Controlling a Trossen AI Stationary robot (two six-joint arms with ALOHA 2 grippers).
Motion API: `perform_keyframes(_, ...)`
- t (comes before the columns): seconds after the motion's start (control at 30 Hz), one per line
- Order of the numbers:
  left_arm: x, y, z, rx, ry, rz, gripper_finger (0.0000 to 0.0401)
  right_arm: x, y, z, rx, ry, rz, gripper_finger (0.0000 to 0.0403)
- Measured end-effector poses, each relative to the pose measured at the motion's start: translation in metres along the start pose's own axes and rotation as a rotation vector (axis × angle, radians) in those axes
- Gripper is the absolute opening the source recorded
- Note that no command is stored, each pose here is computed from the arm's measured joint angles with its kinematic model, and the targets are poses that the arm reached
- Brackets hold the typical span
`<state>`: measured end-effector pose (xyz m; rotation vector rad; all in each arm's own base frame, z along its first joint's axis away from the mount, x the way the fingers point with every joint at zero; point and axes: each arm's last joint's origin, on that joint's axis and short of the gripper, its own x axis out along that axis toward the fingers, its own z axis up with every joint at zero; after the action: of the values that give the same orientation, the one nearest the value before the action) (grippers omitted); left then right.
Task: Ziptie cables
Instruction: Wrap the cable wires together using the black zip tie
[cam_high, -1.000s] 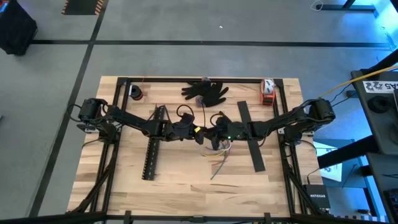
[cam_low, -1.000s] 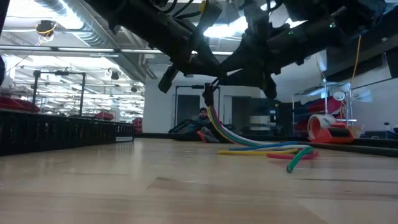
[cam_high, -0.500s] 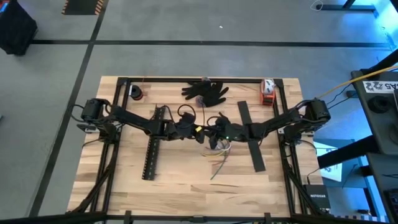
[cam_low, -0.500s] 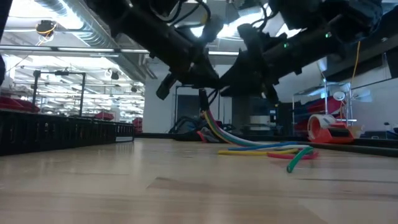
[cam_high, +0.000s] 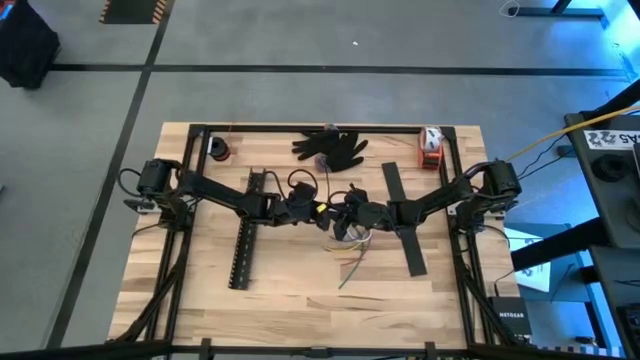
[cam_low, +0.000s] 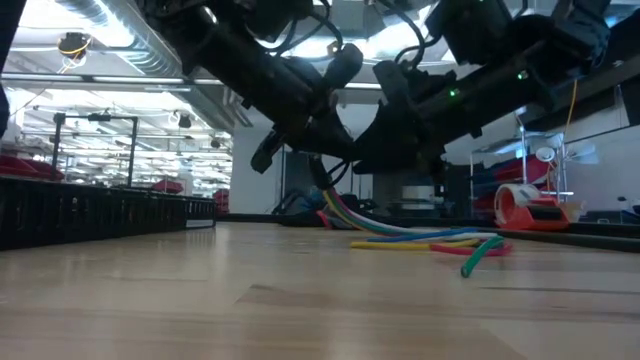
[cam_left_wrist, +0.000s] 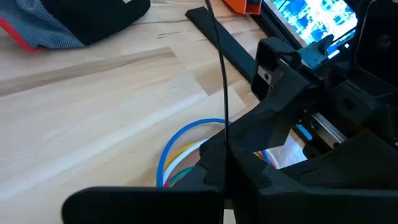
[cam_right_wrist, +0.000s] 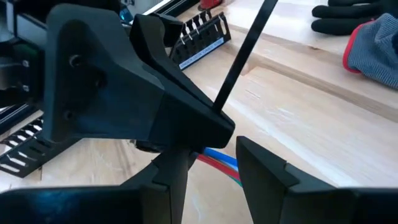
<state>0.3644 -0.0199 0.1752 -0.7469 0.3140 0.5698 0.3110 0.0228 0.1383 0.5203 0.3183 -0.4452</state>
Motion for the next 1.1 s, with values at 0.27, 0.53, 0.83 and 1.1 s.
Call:
perform_keyframes(0.27, 0.0, 0.0, 0.0, -0.023, -0.006, -0.001, 0.0, 0.011, 0.003, -0.003, 0.063, -0.023, -0.008, 0.0091)
perform_keyframes(0.53, 0.001, 0.0, -0.001, -0.019, 0.005, -0.009, 0.0, 0.021, 0.003, -0.012, 0.084, -0.006, -0.021, 0.0012)
perform_keyframes(0.83, 0.004, 0.005, 0.001, -0.025, 0.023, 0.003, 0.0, 0.022, 0.009, -0.041, 0.004, 0.054, -0.034, 0.0003)
perform_keyframes(1.1, 0.004, 0.006, 0.001, 0.016, 0.027, 0.005, 0.0, 0.02, 0.011, -0.047, -0.014, 0.069, -0.03, 0.0001)
